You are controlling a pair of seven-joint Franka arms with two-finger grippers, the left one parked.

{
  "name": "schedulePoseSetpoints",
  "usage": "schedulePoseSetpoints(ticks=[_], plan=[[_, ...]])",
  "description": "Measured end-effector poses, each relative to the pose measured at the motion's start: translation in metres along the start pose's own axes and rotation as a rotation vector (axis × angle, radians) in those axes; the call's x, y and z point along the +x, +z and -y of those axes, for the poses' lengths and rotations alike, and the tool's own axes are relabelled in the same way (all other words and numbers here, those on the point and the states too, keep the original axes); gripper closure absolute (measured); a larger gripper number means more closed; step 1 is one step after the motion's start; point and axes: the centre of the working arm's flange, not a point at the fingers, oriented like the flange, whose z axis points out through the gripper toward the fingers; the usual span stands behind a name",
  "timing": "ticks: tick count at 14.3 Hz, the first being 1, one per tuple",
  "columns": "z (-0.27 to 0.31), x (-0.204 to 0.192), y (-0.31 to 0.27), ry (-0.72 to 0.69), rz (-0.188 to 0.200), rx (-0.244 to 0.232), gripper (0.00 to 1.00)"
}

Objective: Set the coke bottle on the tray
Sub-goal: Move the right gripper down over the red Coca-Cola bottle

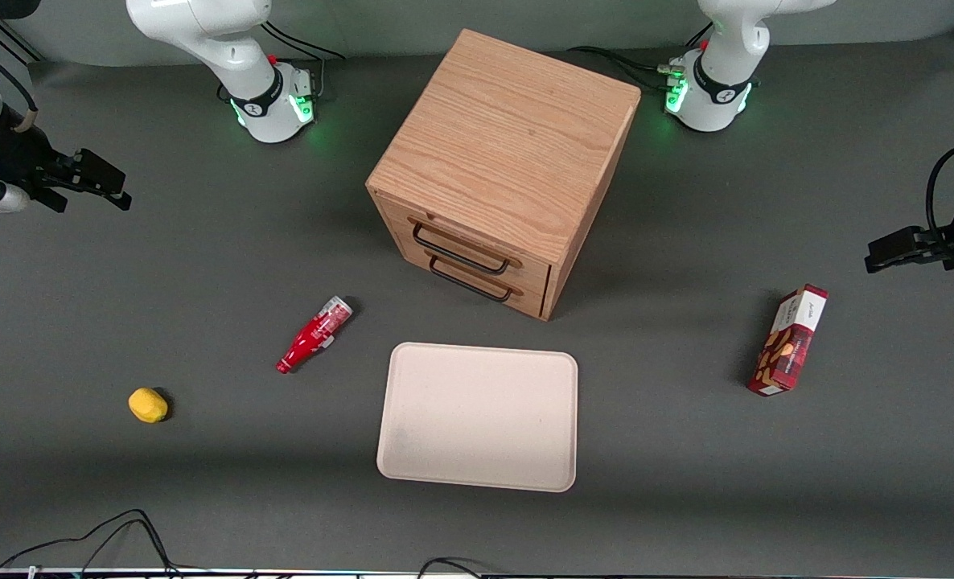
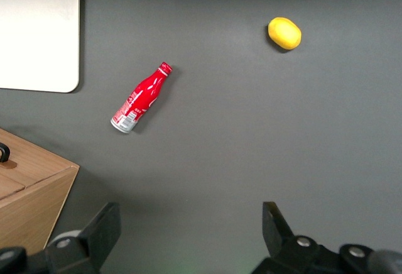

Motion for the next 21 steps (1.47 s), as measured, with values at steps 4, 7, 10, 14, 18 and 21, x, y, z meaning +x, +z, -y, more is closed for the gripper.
schedulePoseSetpoints(ticks=[4, 7, 10, 14, 18, 21], plan=[[0.000, 0.003, 0.002, 0.001, 0.004, -0.002, 0.00], [0.019, 0.012, 0.017, 0.035, 0.018, -0.012, 0.00], [0.063, 0.032, 0.057, 0.144, 0.012, -0.019, 0.00], [0.093, 0.052, 0.155, 0.312, 0.022, -0.015, 0.00], [0.123, 0.048, 0.255, 0.452, 0.013, -0.003, 0.00], [0.125, 0.044, 0.328, 0.524, 0.013, 0.007, 0.00]])
